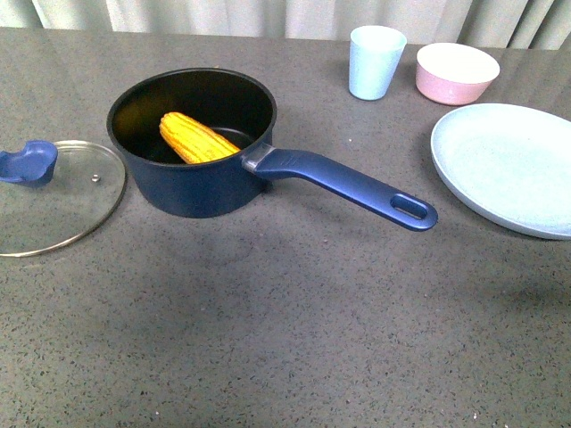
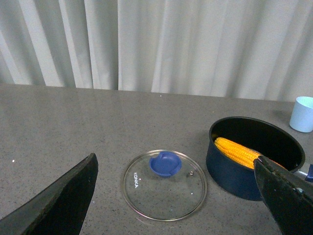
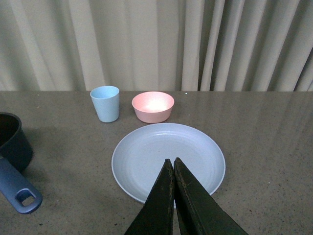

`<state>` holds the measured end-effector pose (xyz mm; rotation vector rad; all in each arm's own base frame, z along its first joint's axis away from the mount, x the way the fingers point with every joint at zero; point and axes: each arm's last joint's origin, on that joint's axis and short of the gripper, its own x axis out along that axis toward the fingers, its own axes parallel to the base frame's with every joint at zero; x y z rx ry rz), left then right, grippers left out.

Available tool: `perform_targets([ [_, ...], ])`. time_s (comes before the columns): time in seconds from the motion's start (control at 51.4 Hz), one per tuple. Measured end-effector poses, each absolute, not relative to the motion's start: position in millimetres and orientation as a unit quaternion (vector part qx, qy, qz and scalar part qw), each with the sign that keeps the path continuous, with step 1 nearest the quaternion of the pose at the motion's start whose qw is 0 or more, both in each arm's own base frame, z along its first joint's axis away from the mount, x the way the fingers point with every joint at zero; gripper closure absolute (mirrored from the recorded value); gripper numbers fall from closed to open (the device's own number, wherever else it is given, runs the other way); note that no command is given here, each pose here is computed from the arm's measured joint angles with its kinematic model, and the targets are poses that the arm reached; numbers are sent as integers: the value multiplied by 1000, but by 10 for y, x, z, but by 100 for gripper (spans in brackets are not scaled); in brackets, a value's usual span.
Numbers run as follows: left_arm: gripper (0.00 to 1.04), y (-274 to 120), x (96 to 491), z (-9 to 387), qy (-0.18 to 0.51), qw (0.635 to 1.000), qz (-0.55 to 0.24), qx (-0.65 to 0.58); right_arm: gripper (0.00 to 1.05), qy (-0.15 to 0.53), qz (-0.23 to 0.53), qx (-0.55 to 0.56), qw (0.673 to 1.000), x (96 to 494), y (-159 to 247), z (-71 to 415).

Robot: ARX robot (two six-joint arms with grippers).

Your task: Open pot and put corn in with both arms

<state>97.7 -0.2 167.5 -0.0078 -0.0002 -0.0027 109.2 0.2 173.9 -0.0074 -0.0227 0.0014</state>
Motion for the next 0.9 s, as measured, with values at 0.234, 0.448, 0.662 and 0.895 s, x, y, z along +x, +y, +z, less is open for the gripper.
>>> perform_targets([
  [0.234, 9, -2, 977, 1675, 0, 1000, -1, -4, 103, -8, 1, -4, 1000, 972, 1, 1711],
  [0.448, 9, -2, 977, 1675, 0, 1000, -1, -4, 103, -9, 1, -4, 1000, 967, 1, 1711],
  [0.662, 9, -2, 977, 1675, 0, 1000, -1, -4, 103, -9, 1, -4, 1000, 966, 1, 1712],
  [0.895, 9, -2, 977, 1675, 0, 1000, -1, -4, 103, -9, 1, -4, 1000, 966, 1, 1712],
])
